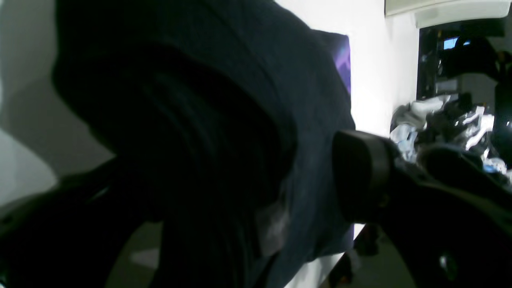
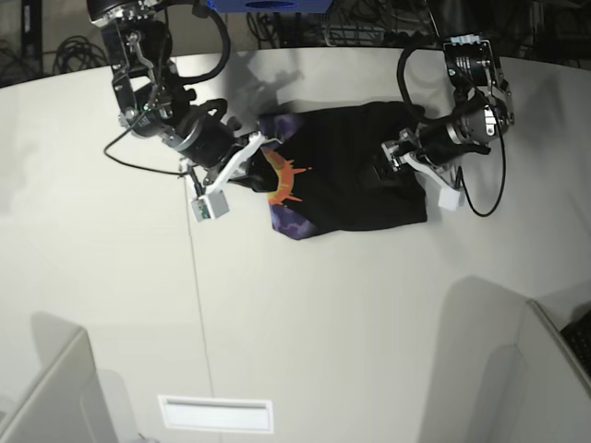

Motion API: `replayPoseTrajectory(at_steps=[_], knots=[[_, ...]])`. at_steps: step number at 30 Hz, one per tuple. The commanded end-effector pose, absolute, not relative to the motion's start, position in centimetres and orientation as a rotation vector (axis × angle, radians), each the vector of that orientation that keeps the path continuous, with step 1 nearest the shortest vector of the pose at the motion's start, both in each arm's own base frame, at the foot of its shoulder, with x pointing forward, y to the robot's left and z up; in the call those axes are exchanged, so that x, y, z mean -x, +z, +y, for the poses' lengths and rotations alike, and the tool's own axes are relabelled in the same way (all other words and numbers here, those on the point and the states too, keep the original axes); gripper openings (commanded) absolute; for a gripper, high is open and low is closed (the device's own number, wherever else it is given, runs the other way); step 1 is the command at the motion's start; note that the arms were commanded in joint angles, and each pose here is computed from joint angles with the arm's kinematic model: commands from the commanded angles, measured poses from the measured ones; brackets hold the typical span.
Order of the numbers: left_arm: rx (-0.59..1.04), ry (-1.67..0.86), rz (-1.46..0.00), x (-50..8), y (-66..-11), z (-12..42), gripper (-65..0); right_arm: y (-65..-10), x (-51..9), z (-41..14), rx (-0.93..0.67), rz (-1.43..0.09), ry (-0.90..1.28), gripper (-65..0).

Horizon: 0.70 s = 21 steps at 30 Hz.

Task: Fold the T-shirt properly
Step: 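Grasp the folded bundle edges with both grippers and flip it over, then rotate the bundle with the left gripper and press it flat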

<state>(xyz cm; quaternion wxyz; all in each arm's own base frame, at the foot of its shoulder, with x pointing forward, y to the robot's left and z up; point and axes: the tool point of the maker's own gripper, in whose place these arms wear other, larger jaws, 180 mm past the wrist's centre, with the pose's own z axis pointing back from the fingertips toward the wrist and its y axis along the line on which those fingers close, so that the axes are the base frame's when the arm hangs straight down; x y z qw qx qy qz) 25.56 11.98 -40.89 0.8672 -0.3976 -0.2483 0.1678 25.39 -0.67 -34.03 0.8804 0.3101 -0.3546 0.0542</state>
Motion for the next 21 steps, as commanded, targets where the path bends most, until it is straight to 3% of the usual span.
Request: replayPoseTrajectory(at_steps=[1, 6, 7, 12, 21], knots=[[0.817, 0.351, -0.517, -25.7, -40.8, 12.4, -17.9, -33.2, -25.9, -1.4, -0.646, -0.785, 0.095, -65.0], [0.718, 0.223, -0.47, -25.9, -41.6, 12.5, -61.1, -33.7, -26.3, -4.5, -0.59, -0.799, 0.014, -65.0], [0.687, 0.183, -0.45, -25.9, -42.0, 12.3, -65.0, -33.6, -26.5, -5.2, -0.578, -0.81, -0.002, -65.0], [0.542, -0.029, -0.394, -26.9, -43.0, 12.0, -65.0, -33.6, -26.0, -7.5, -0.539, -0.856, -0.064, -65.0], [0.206, -0.746, -0.299, -28.6, -43.2, 8.6, -65.0, -34.7, -24.4, -9.4, -0.49, -0.857, -0.092, -65.0]])
